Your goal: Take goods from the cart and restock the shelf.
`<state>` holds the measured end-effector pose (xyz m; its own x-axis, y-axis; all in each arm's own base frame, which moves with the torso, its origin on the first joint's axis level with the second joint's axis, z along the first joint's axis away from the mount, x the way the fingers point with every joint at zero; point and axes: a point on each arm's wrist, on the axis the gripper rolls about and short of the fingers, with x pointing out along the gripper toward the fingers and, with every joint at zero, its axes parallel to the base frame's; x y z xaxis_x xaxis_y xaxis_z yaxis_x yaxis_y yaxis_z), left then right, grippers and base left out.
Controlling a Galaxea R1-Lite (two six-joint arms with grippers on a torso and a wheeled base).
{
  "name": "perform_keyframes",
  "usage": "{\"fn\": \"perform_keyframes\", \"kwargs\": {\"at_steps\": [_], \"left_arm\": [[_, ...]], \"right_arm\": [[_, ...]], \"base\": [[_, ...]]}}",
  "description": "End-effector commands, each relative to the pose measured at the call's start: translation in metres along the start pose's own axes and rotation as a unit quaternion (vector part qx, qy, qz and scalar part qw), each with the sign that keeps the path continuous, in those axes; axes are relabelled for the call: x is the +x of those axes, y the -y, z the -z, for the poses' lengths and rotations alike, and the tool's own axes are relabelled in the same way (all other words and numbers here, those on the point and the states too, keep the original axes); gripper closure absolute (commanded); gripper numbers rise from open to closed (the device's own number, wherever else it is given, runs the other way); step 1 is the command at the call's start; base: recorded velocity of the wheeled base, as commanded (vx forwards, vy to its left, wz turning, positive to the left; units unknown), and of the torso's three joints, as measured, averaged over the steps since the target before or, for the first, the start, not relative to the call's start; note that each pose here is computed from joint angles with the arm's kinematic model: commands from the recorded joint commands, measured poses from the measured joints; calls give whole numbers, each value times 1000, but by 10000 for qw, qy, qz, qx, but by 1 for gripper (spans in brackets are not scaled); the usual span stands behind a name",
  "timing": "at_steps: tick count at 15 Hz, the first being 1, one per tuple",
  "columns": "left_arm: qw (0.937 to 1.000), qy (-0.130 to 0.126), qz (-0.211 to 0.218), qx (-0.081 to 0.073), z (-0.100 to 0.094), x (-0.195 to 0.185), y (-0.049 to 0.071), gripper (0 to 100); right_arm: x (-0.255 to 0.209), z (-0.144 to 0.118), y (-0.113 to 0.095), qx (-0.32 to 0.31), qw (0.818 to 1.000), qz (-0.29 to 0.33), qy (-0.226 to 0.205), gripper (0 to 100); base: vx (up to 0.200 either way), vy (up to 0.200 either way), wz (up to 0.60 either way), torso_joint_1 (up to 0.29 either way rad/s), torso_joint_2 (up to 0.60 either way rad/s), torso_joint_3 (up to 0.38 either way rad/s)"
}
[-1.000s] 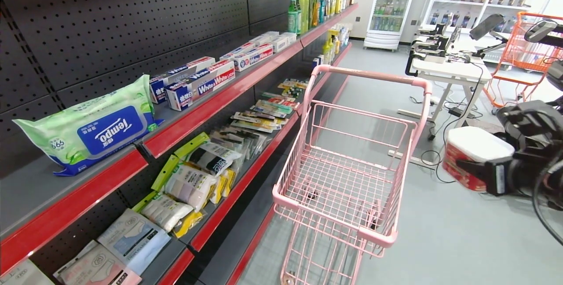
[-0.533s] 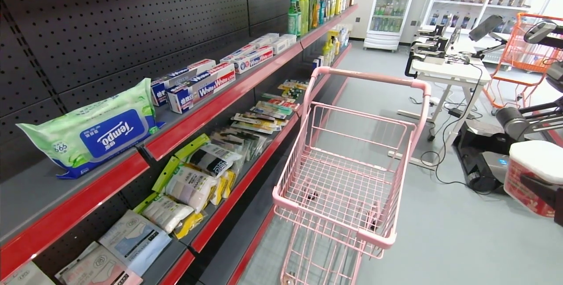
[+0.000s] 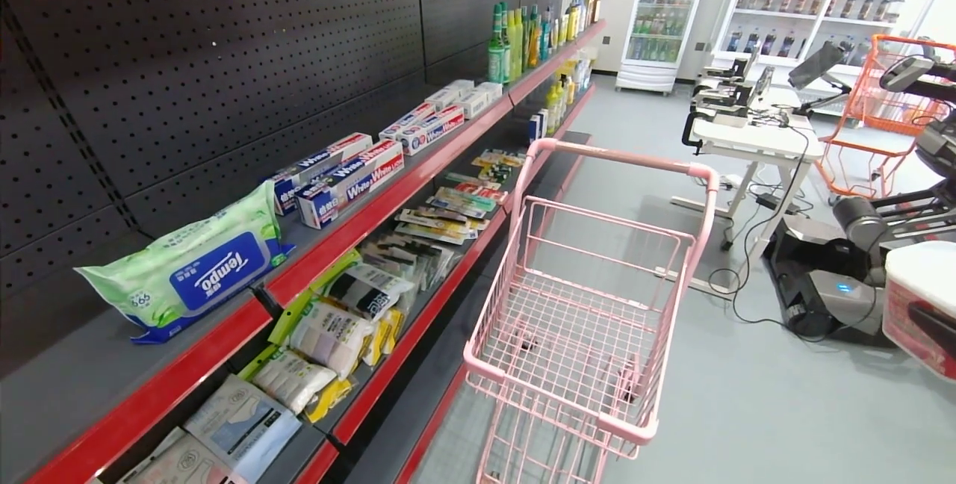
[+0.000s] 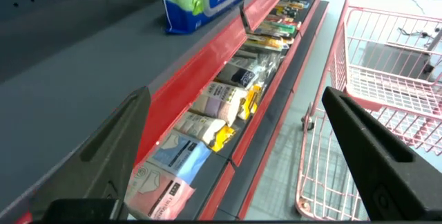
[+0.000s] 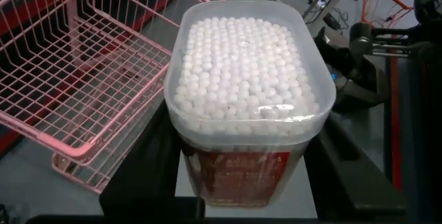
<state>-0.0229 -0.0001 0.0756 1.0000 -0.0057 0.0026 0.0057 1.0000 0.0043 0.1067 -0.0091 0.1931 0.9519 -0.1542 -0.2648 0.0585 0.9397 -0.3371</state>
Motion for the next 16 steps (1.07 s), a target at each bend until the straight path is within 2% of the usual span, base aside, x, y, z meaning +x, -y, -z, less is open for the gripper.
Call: {"fn": "perform_keyframes", "kwargs": {"at_steps": [1,6,16], "left_arm": [[10000,-5,2,2,0,0,0,0],[10000,-5,2,2,0,0,0,0],[10000,-5,2,9,0,0,0,0]], "right_arm": [[0,4,-2,-12,10000,-29,-51,100],[4,-5,1,-1,10000,-53,22,100],[6,-2,-1,-12,9999,-169,-35,100]], "base": [[0,0,0,178,-398,-212],[0,0,0,176,-374,-201],[0,0,0,165,-348,-183]]}}
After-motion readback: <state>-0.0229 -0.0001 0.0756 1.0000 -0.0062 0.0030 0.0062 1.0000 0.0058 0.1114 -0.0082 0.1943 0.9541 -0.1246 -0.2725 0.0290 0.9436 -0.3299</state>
